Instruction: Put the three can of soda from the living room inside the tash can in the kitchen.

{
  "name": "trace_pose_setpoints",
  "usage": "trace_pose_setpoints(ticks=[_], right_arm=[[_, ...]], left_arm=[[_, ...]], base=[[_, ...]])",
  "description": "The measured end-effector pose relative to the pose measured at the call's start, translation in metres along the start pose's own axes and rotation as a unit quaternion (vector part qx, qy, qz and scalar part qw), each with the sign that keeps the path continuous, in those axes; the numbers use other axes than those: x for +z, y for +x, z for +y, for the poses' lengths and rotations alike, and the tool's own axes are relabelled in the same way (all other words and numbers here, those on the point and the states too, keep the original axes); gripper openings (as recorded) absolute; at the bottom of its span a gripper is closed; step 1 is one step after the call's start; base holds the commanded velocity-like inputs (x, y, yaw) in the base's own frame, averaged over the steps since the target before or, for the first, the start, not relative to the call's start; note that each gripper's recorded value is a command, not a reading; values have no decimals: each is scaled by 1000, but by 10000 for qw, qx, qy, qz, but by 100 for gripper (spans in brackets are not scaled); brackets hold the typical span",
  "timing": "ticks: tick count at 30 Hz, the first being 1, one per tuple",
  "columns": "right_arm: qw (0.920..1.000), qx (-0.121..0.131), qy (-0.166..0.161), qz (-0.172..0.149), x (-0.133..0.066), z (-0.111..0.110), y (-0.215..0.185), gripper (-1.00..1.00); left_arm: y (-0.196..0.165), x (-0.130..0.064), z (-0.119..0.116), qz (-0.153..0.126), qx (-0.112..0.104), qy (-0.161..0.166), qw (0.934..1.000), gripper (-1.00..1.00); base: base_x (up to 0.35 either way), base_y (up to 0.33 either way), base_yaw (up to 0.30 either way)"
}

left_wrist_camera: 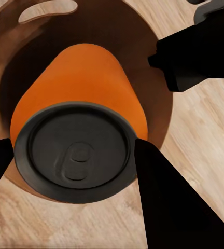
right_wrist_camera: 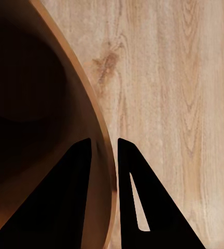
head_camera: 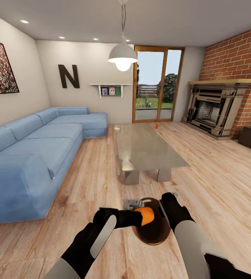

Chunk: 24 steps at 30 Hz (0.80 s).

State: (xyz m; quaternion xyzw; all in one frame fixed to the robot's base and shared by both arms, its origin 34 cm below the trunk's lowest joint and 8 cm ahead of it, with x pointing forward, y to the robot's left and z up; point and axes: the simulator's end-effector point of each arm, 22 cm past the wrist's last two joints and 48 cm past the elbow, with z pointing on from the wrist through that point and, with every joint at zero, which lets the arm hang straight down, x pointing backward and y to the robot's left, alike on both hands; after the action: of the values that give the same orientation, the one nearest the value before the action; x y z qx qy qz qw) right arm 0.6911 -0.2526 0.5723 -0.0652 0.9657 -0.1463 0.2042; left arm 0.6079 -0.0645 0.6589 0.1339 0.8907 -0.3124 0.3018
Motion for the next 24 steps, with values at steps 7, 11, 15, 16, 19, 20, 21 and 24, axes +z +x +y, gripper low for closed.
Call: trace_pose_setpoints(ticks=[7, 11, 15, 16, 19, 20, 21, 24], right_arm=[[10000, -7, -2, 5, 0, 0, 0, -100], [10000, -9, 1, 6, 0, 0, 0, -100], [10000, -7, -2, 7, 0, 0, 0, -100], [10000, -8, -2, 7, 0, 0, 0, -100], [10000, -10, -2, 9, 0, 0, 1, -100], [10000, -10, -4, 12, 0, 1, 1, -100], [10000, -8, -8, 12, 0, 1, 1, -100], [10000, -11, -16, 12, 0, 1, 1, -100]], left_arm=[[1, 1, 1, 16, -7, -8, 10000, -100], [2, 1, 1, 22, -10, -12, 10000, -100], [4, 4, 6, 13, -37, -52, 10000, -100], [4, 4, 6, 4, -44, -57, 10000, -100], [-3, 5, 8, -58, -17, -84, 9999, -100], [-5, 5, 9, -70, -12, -88, 9999, -100], [-5, 5, 9, -76, -9, -90, 9999, -100], [-7, 5, 9, -92, -3, -94, 9999, -100]], base=[[0, 0, 0], [0, 0, 0], [0, 0, 0], [0, 0, 0], [0, 0, 0], [0, 0, 0], [0, 0, 0], [0, 0, 0]])
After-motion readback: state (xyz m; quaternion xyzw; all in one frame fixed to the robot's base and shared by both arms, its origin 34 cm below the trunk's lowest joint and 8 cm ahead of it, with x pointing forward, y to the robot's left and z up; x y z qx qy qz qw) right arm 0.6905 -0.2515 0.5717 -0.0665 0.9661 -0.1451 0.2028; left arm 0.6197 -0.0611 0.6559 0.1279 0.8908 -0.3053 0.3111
